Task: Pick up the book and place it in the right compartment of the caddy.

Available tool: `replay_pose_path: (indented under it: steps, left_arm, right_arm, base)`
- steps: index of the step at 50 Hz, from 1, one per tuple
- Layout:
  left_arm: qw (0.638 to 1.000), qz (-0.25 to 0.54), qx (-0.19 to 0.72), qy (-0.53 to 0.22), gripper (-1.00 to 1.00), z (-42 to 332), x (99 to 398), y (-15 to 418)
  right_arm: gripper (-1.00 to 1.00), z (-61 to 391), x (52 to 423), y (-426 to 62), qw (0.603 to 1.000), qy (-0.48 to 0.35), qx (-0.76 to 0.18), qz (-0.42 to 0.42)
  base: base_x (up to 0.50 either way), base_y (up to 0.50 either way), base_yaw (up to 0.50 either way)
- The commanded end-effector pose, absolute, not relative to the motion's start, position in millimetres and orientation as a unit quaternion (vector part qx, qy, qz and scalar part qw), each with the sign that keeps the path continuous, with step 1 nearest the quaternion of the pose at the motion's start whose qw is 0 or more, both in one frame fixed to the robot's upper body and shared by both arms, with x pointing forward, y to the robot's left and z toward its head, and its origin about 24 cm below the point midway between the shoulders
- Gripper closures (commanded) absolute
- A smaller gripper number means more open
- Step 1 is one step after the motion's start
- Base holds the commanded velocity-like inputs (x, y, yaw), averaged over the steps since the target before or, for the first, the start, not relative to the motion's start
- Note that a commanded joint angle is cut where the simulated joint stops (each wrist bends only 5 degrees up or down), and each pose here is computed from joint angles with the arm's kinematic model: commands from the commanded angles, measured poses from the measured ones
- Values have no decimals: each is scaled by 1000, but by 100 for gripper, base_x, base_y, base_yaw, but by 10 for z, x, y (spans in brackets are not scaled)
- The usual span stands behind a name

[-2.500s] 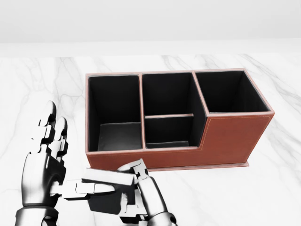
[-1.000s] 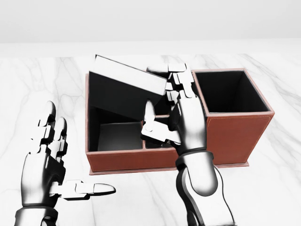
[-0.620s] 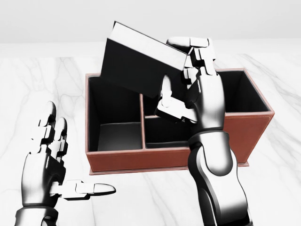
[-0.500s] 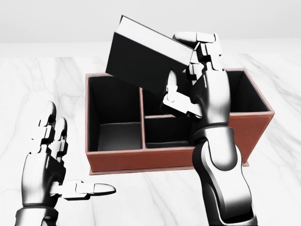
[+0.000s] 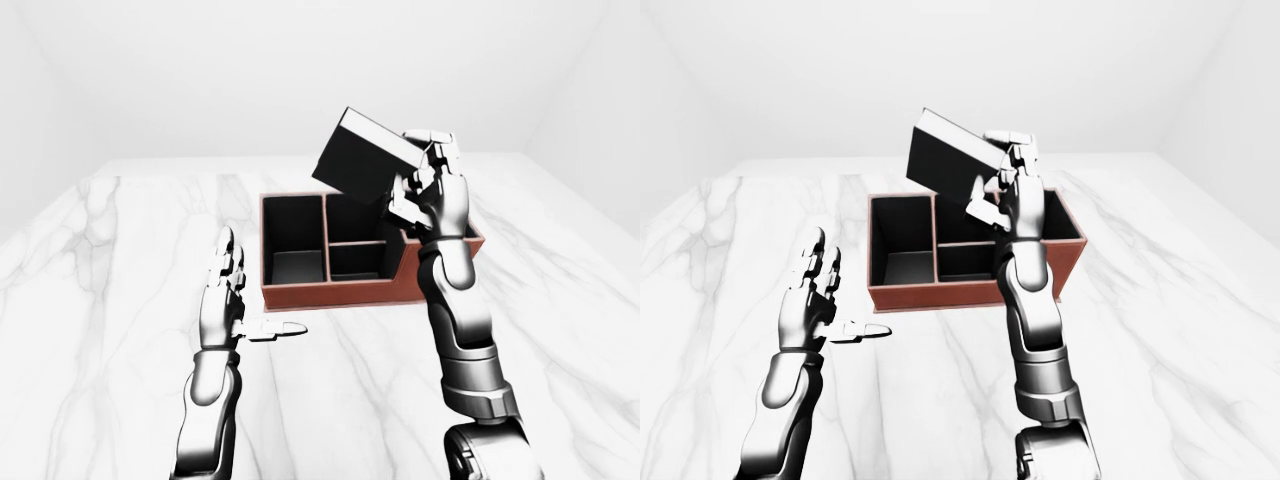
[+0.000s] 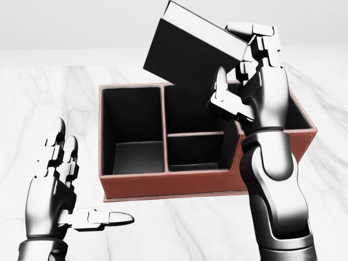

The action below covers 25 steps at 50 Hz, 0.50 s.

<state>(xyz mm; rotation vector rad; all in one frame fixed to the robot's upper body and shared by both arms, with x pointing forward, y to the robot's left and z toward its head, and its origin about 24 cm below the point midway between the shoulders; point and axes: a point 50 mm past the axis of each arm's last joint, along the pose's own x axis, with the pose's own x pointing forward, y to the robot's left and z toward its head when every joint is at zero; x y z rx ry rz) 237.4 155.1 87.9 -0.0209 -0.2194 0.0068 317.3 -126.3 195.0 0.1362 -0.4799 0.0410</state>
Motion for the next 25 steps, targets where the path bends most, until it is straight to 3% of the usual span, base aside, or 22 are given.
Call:
replay_pose_path:
  steps: [1, 25]
  left_arm:
    - [994, 5, -10, -109, -100, 872, 2380, 1554]
    - [994, 4, -9, -109, -100, 872, 2384, 1545]
  right_arm:
    - [100, 2048, 3205, -1400, 965, -250, 82, 5]
    - [100, 1989, 3354, -1764, 971, -220, 81, -38]
  base:
    - [0, 0, 0]
    - [0, 0, 0]
